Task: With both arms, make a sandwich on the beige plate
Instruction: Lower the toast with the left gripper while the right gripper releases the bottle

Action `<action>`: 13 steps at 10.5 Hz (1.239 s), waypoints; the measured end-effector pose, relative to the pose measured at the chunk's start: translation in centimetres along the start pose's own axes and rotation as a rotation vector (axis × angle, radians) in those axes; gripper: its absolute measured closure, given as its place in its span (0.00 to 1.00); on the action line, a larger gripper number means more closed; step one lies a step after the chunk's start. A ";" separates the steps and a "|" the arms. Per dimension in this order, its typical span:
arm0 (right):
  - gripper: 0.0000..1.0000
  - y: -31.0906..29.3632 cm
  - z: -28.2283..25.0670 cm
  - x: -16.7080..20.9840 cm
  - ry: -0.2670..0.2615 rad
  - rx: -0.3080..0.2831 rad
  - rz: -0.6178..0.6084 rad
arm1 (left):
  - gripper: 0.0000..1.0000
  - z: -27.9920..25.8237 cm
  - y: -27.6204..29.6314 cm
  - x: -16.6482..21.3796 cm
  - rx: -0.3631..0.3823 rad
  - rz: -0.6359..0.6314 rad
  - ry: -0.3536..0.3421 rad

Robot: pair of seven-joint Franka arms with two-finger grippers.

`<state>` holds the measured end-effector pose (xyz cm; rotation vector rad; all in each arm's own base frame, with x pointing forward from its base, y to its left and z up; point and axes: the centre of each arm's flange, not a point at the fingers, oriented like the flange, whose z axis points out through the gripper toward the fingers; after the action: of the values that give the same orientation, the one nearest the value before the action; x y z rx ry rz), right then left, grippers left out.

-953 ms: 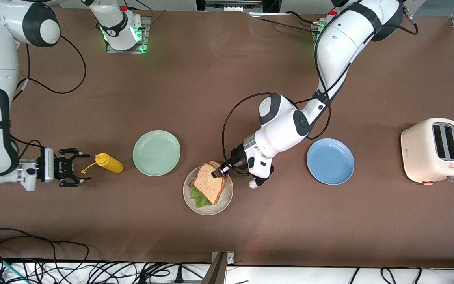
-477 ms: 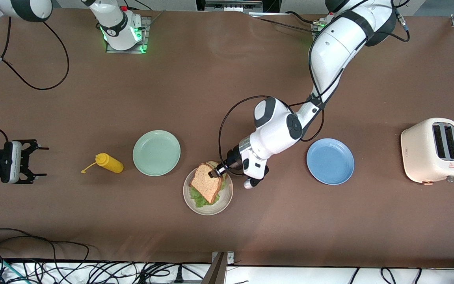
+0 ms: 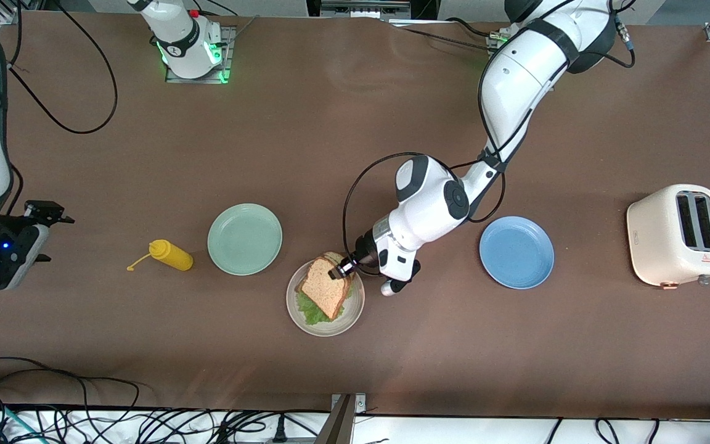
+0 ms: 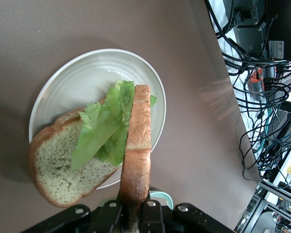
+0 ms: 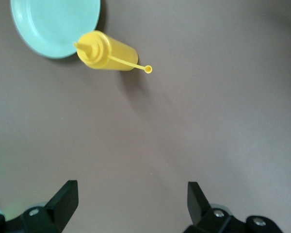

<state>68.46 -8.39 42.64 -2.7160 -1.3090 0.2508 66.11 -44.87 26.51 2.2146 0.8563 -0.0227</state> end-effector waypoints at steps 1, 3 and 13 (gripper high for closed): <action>0.00 -1.9 -1.7 0.8 -0.002 -0.026 0.152 | 0.89 0.0 0.0 0.0 0.000 0.000 0.000; 0.00 -5.5 -4.0 2.3 0.009 -0.054 0.421 | 0.65 -0.1 0.0 0.2 -0.001 0.000 0.003; 0.00 -11.5 -6.5 5.9 0.049 -0.102 0.714 | 0.07 1.0 -0.9 -0.3 0.066 0.042 -0.028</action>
<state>64.60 3.11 50.46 -3.1405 -0.2955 0.1730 65.57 -45.24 25.25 2.2878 0.8039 -0.0620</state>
